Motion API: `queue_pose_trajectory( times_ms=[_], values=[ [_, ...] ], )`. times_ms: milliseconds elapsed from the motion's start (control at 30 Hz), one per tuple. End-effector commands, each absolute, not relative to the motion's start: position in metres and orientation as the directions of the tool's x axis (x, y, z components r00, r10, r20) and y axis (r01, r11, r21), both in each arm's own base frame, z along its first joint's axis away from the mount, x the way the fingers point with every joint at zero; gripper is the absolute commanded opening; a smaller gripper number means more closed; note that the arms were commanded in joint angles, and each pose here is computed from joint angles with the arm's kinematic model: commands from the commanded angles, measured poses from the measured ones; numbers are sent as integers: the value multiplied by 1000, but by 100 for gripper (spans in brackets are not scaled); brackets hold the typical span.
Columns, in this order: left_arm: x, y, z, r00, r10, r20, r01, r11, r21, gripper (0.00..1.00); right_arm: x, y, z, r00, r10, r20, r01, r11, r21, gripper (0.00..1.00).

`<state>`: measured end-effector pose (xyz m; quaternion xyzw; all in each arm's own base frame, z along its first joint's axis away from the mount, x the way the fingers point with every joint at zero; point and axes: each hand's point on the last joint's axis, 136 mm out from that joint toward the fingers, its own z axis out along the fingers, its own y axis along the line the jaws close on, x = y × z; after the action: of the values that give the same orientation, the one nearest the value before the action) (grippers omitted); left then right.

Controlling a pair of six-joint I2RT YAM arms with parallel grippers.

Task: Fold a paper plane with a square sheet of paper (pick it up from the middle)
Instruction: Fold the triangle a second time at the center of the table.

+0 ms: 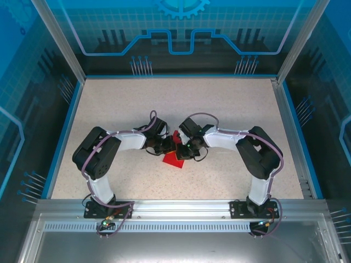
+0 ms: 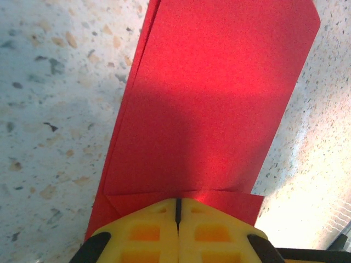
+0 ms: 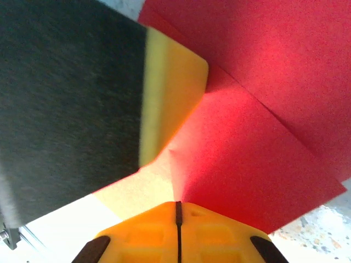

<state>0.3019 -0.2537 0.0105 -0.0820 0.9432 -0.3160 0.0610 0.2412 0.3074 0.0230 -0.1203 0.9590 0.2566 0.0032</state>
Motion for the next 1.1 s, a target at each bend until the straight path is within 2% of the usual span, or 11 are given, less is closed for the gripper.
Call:
queue_pose_trajectory(
  times_ms=[0, 367, 633, 1067],
  values=[
    [262, -224, -42, -971, -223, 82, -236, 863, -447, 6, 230, 304, 9, -967, -254, -21, -233, 848, 477, 7],
    [261, -223, -45, -969, -230, 90, -246, 867, -434, 5, 225, 292, 2, -958, -288, -5, -263, 866, 425, 6],
    [261, -223, -45, -969, -231, 92, -248, 866, -435, 5, 228, 313, 31, -946, -310, -94, -313, 801, 510, 7],
    [260, -222, -47, -967, -235, 100, -255, 867, -428, 5, 211, 310, 12, -934, -356, -26, -325, 816, 478, 7]
  ],
)
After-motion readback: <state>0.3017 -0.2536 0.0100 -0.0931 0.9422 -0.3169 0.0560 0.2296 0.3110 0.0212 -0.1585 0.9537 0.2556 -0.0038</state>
